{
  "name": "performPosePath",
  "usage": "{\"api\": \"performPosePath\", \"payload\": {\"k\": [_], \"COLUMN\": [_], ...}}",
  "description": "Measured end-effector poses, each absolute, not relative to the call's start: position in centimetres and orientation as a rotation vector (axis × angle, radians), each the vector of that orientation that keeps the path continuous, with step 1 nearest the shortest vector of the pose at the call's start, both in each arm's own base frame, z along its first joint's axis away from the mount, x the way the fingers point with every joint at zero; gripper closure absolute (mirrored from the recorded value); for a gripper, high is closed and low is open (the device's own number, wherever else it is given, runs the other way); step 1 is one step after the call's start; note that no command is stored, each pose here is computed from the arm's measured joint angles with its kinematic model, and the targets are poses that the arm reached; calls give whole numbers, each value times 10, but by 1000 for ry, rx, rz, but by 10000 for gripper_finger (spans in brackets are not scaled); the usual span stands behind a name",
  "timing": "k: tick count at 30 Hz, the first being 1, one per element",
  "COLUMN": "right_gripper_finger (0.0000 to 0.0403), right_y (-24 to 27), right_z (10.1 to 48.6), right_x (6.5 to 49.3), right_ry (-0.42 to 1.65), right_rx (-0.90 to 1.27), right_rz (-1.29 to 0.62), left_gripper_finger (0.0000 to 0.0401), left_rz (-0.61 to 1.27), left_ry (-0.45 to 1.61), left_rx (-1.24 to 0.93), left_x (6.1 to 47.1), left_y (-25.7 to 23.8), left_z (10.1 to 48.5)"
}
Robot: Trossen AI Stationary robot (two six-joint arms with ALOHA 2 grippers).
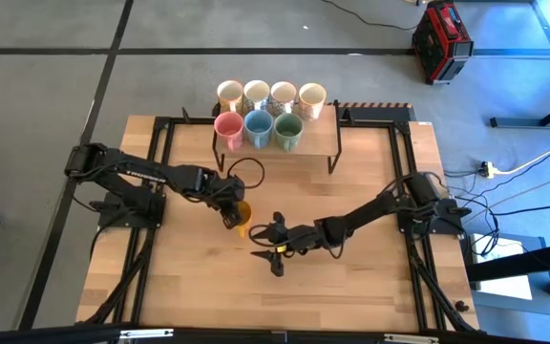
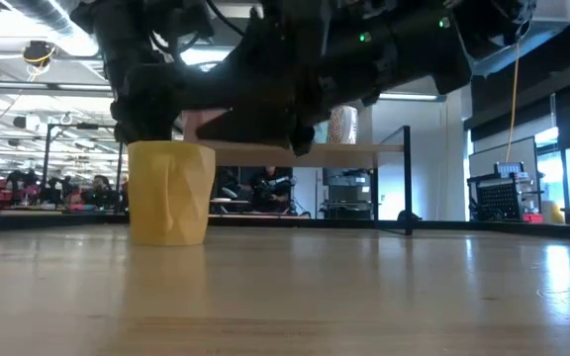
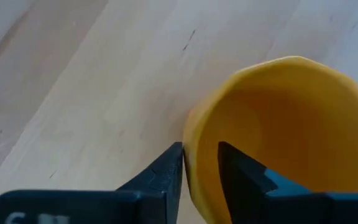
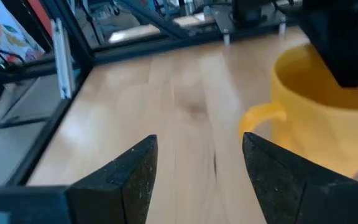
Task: Place coffee mugs
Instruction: Put the yellow mug on the shelf
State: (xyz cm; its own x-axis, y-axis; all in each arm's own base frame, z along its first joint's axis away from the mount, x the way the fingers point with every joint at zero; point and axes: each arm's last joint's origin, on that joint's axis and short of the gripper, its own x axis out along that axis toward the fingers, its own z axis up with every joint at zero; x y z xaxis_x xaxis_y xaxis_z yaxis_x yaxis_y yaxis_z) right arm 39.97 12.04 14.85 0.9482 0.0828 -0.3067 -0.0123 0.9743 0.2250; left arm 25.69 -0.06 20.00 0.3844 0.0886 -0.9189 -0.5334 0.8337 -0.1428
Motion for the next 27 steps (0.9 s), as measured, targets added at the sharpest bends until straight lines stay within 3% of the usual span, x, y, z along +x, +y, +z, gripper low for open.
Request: {"api": "performPosePath", "payload": {"k": [8,27], "right_gripper_finger": [180,180], "right_y": [123,115], "right_z": [132,111], "right_x": [416,431], "right_ry": [327,291], "right_rx": [209,248], "right_rz": [-7,-49], "left_gripper_finger": [298,298], "left_rz": [326,291], "left_ry": [1095,923], "left_rx": [-483,-469], "left_x": [249,183], "left_y": [-3,-6], "left_z": [213,275]}}
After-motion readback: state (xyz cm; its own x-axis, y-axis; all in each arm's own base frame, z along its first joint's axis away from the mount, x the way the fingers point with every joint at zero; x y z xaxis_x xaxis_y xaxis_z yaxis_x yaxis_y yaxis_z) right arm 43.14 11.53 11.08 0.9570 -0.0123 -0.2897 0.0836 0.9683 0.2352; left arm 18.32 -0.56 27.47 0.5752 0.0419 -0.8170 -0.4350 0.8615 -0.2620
